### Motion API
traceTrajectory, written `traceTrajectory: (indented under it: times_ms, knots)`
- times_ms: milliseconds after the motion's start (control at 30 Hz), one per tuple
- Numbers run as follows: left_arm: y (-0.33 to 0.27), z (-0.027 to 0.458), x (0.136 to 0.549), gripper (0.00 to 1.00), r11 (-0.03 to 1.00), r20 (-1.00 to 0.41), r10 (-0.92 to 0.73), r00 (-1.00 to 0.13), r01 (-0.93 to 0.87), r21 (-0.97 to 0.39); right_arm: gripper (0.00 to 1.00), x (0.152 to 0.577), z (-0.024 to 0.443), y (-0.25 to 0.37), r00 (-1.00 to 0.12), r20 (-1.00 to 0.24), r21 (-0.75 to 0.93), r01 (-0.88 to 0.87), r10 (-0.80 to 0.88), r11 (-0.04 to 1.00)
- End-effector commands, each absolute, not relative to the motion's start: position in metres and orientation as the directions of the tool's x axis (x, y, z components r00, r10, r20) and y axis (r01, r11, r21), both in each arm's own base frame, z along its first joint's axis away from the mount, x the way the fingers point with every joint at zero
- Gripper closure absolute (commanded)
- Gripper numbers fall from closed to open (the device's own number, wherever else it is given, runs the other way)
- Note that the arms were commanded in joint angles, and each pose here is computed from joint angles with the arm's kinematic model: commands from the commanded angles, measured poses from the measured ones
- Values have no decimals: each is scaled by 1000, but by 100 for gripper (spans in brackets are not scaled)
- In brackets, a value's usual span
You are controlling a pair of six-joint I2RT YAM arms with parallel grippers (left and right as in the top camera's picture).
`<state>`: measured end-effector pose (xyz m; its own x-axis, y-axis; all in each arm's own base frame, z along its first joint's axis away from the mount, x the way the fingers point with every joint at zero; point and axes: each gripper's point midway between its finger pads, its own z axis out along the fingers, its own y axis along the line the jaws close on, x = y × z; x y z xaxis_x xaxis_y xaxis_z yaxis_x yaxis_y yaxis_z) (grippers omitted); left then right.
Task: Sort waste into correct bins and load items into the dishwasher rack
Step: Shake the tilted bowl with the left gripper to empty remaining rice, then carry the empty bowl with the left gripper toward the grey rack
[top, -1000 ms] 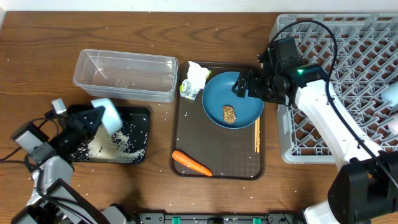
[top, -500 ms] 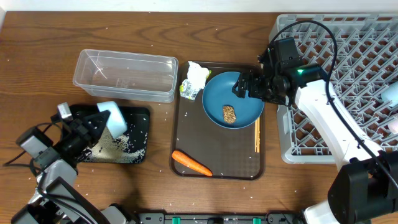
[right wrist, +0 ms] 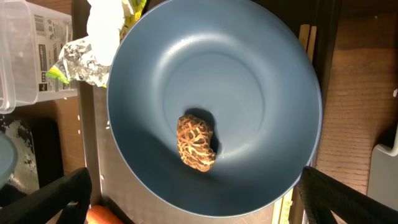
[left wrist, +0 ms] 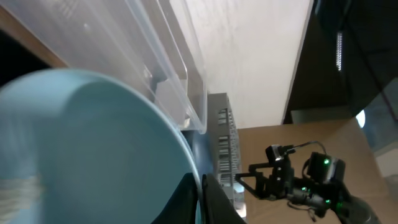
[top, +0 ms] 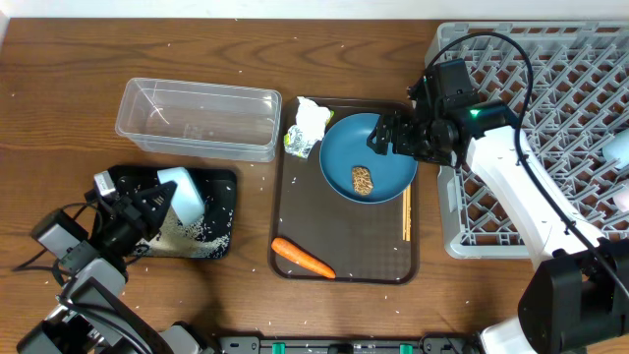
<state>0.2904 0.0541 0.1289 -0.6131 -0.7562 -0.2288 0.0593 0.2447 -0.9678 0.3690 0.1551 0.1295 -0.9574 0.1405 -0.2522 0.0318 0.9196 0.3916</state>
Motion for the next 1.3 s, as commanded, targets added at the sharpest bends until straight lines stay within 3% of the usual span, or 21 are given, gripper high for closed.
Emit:
traceTrajectory:
  times_ms: [0,67,133,200,300,367,400,500,600,667,867,967,1133,1267]
  knots:
    - [49,145,288,94,243,-288,-711,-641,161,-957,1,366,130,160,-960,-251,393,15,123,919]
    - [58,141,292,94,165,-155,-768,-621,41,-985,1,368,130,160,-959,-256,395,13,123,919]
    - [57,146,293,94,203,-214,-752,-624,89,-975,1,368,130,160,-959,-256,395,13,123,919]
    - [55,147,292,93,175,-186,-750,-635,80,-981,1,367,130,160,-959,-254,394,14,123,919]
    - [53,143,291,94,280,-316,-720,-618,158,-947,1,367,130,160,-960,-253,394,14,123,919]
    - [60,133,294,94,165,-132,-789,-600,-1,-986,1,368,131,160,-958,-257,395,13,124,919]
    - [53,145,291,94,124,-119,-756,-643,39,-992,1,368,130,160,-959,-256,395,13,123,919]
    - [47,150,291,94,282,-341,-698,-629,197,-939,1,366,129,159,-961,-248,391,16,122,920]
    - [58,141,299,94,219,-211,-771,-600,62,-974,1,368,131,160,-958,-258,395,12,124,919]
    - [54,148,297,94,262,-290,-736,-612,136,-955,1,367,130,160,-959,-255,395,14,124,919]
    - [44,162,296,94,211,-259,-711,-654,153,-965,1,368,131,160,-958,-257,395,12,123,919]
    - [38,182,301,94,241,-320,-685,-654,211,-947,1,368,131,160,-958,-261,392,5,117,920]
    - [13,264,312,94,362,-595,-597,-538,481,-798,1,375,142,143,-942,-300,380,29,153,925]
    - [-5,276,328,94,317,-576,-606,-549,498,-807,1,382,168,113,-900,-354,399,99,253,912]
